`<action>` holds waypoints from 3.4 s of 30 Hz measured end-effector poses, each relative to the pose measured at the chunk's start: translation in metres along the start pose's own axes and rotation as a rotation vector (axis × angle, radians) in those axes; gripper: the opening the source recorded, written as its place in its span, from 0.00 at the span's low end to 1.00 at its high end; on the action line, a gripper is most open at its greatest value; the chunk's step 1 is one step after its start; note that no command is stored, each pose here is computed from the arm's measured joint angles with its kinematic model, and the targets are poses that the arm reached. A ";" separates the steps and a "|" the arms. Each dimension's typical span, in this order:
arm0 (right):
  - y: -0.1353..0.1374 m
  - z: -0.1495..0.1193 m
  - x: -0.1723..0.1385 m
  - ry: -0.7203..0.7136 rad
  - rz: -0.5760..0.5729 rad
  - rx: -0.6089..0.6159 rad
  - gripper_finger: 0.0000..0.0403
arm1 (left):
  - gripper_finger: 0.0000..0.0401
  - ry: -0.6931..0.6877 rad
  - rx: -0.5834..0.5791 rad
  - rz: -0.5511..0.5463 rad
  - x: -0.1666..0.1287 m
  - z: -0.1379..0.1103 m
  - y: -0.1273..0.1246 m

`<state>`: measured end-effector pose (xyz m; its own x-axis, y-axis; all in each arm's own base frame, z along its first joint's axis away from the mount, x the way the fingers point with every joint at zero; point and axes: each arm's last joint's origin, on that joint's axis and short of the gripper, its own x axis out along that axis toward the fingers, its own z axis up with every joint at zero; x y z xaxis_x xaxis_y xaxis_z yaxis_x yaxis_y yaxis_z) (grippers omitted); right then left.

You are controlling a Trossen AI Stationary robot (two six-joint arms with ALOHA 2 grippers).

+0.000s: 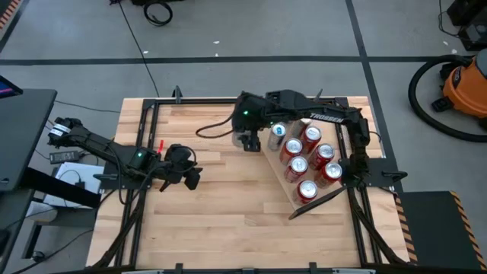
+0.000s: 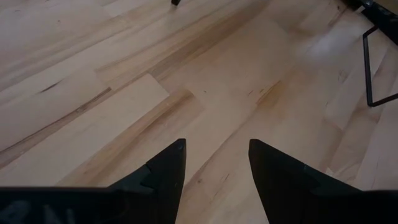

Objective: Place canned beverage on shelf
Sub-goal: Put the silver soda can on the shelf aligned with the other silver can

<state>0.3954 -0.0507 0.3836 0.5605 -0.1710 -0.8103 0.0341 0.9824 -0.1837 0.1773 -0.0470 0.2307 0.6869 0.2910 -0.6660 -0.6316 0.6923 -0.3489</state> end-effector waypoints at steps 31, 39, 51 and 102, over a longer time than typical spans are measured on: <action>-0.048 -0.034 -0.052 0.078 -0.092 0.118 0.77 | 0.46 0.004 0.000 0.004 0.000 0.000 0.000; -0.056 -0.047 -0.039 0.126 -0.072 0.150 0.77 | 0.46 0.004 0.000 0.004 0.000 0.000 0.000; -0.056 -0.055 -0.019 0.157 -0.062 0.187 0.79 | 0.46 0.038 -0.005 -0.024 0.000 -0.001 -0.001; -0.053 -0.031 -0.024 0.040 -0.086 0.236 0.86 | 0.46 0.026 -0.016 -0.041 0.000 0.000 -0.003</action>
<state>0.3550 -0.1013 0.3955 0.5140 -0.2527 -0.8197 0.2748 0.9538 -0.1218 0.1790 -0.0490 0.2318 0.7031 0.2449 -0.6675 -0.6086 0.6927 -0.3869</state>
